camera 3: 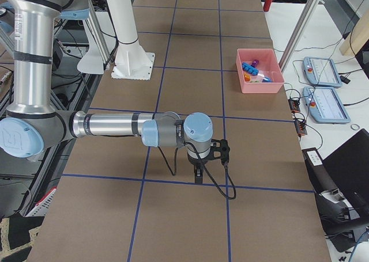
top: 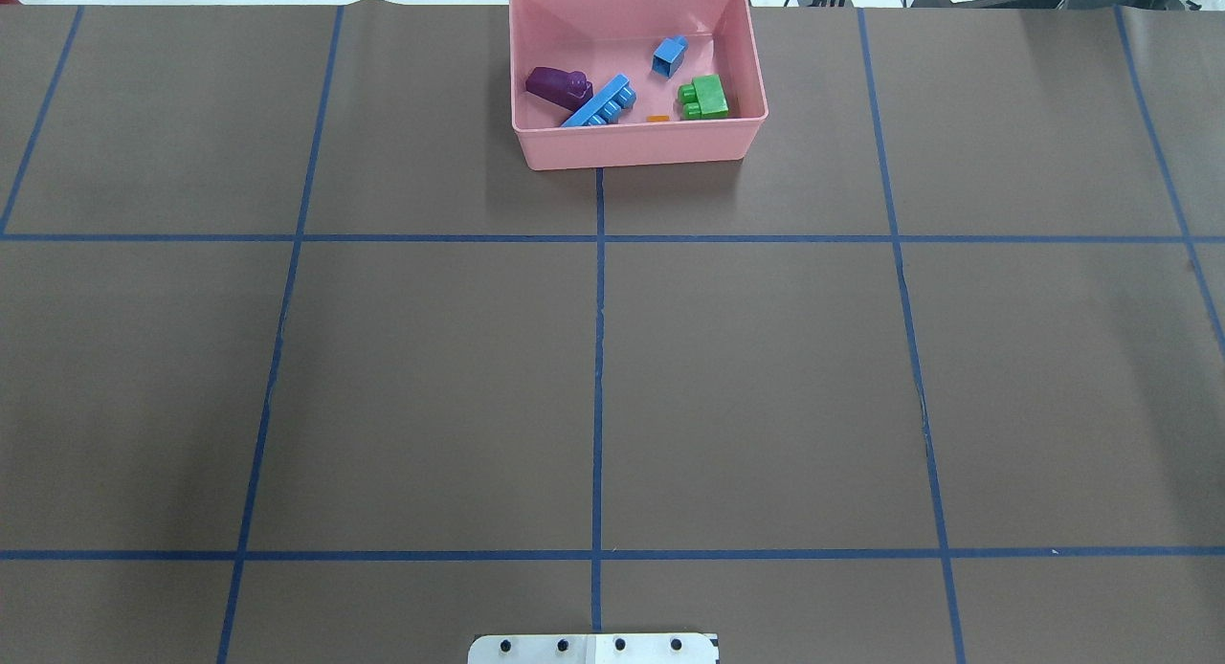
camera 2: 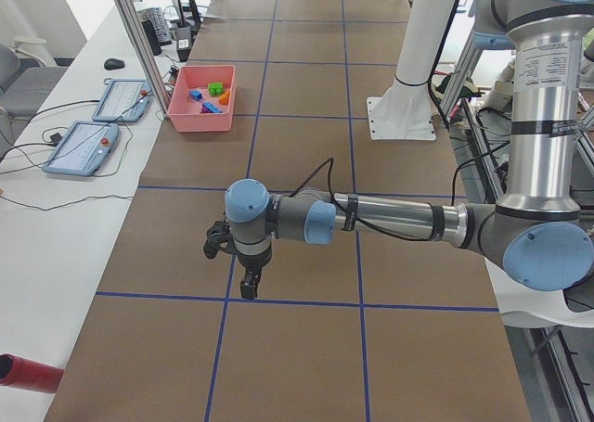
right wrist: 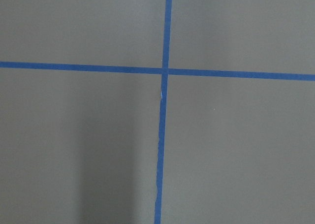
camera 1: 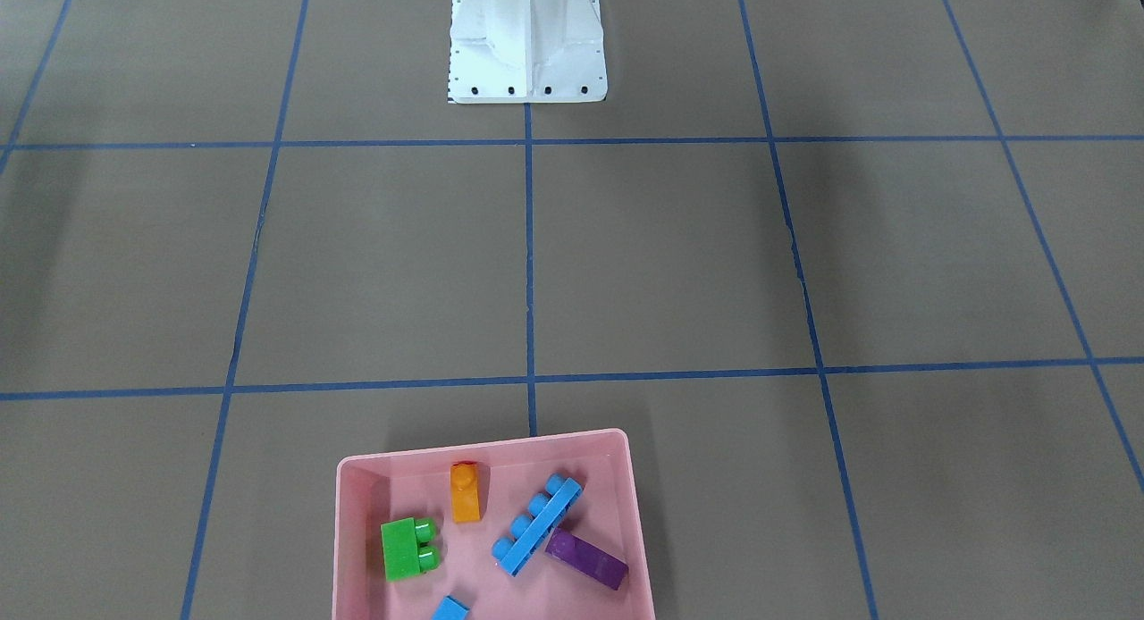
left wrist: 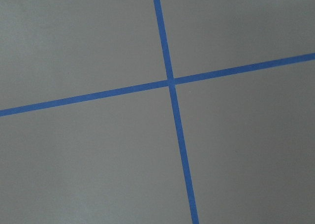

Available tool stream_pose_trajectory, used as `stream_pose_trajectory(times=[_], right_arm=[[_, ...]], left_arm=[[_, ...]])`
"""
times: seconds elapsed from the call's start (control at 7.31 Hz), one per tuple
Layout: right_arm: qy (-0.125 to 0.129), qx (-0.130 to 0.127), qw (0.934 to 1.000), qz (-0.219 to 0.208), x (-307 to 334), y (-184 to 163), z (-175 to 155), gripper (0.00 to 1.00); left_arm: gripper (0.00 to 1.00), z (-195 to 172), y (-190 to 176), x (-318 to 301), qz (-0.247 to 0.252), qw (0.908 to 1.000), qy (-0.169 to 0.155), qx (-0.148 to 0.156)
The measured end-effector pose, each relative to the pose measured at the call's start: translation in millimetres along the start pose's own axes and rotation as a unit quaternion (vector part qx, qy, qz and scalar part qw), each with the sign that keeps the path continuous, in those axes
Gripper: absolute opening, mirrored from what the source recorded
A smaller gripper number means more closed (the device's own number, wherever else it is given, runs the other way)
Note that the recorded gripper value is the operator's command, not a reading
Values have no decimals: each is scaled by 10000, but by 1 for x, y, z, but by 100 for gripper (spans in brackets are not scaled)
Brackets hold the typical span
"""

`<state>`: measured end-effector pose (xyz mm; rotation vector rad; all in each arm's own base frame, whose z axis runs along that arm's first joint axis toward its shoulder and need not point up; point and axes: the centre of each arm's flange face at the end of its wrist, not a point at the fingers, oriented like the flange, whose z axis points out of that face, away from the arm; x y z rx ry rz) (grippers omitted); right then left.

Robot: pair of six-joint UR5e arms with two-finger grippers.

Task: Put all blocks into box

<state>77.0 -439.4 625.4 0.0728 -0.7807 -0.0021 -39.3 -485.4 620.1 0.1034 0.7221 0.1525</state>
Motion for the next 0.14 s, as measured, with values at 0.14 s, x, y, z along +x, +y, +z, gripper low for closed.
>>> stream_pose_trajectory(times=[0.14], right_arm=[[0,-2,10000,4,0,0,0,100]], left_arm=[[100,0,-1,0,2,10000,-7,4]])
